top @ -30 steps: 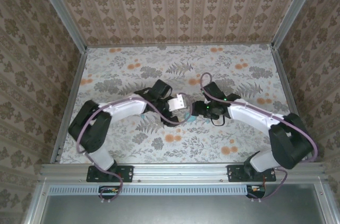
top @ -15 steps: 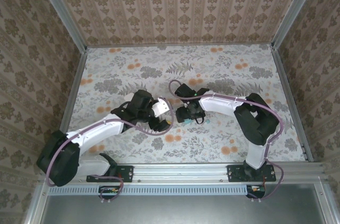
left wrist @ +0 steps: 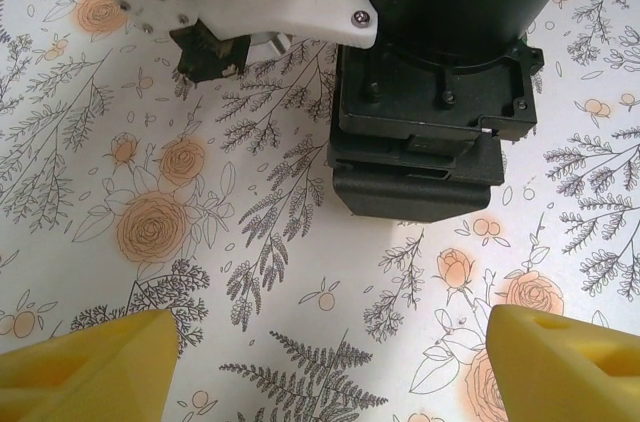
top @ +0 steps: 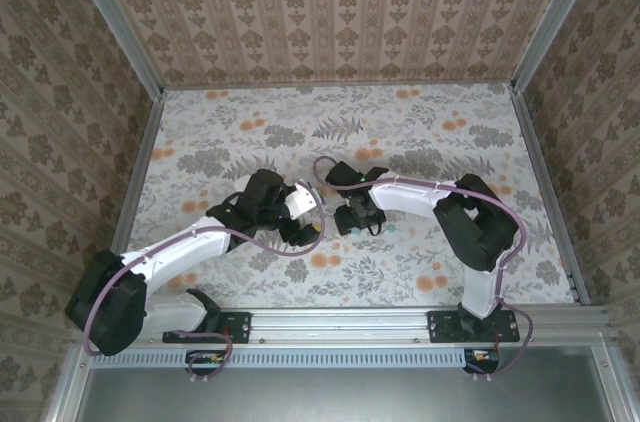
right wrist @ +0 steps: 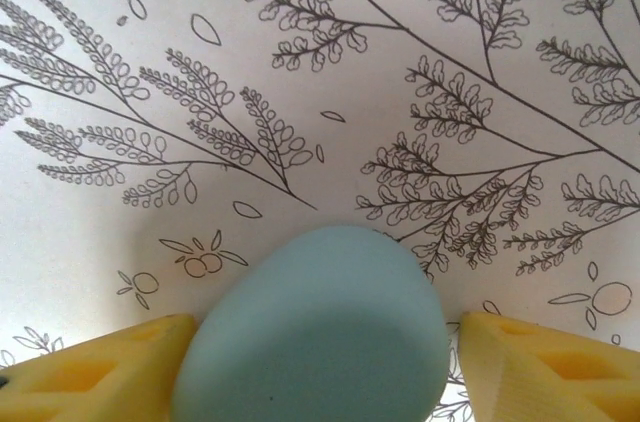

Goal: Insert wireless bluetooth earbuds into charging case

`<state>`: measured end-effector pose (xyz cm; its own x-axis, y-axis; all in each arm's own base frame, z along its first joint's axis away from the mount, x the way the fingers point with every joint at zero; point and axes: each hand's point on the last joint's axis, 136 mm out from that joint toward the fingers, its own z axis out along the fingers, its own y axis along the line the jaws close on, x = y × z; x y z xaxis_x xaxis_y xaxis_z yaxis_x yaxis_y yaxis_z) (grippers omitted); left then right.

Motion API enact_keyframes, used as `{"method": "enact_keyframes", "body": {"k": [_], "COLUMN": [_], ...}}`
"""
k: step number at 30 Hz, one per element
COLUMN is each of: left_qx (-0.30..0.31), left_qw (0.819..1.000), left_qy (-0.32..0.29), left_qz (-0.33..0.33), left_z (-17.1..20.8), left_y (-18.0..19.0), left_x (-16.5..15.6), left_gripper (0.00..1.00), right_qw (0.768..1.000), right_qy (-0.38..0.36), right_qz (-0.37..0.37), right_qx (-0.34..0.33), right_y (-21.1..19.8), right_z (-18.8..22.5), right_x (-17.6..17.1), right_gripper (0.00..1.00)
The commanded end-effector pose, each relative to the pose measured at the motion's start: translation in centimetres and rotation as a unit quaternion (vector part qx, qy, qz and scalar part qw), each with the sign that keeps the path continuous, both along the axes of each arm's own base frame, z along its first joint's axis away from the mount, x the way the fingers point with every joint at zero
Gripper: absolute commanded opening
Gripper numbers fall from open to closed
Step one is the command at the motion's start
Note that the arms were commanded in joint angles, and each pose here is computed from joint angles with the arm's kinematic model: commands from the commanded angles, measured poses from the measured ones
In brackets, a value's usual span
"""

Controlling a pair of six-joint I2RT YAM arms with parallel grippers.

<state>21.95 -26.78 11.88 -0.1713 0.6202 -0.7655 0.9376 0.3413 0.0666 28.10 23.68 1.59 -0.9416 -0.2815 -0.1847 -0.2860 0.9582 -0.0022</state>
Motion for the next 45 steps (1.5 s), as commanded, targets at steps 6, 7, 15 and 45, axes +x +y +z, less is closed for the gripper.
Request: {"method": "enact_keyframes", "body": {"k": [6, 7, 15, 45], "left_qx": [-0.011, -0.011, -0.036, -0.357], "left_qw": [1.0, 1.0, 0.998, 0.925], "left_qy": [-0.003, -0.003, 0.018, -0.123], "left_qz": [0.004, 0.003, 0.048, 0.047], "left_z": [0.3, 0.3, 1.3, 17.6], "left_y": [0.1, 0.1, 0.4, -4.3], "left_x": [0.0, 0.0, 0.7, 0.1], "left_gripper": [0.81, 0.81, 0.81, 0.76], "right_qw": [1.0, 1.0, 0.998, 0.84], "right_qy": [0.009, 0.011, -0.011, -0.127], "right_qz": [0.007, 0.006, -0.015, -0.193], "right_qx": [0.024, 0.027, 0.059, 0.492], "right_y": [1.8, 1.9, 2.4, 4.8], "right_z": [0.4, 0.5, 2.0, 26.0], "right_x": [0.4, 0.3, 0.8, 0.8], "right_gripper": [0.58, 0.57, 0.47, 0.44]}}
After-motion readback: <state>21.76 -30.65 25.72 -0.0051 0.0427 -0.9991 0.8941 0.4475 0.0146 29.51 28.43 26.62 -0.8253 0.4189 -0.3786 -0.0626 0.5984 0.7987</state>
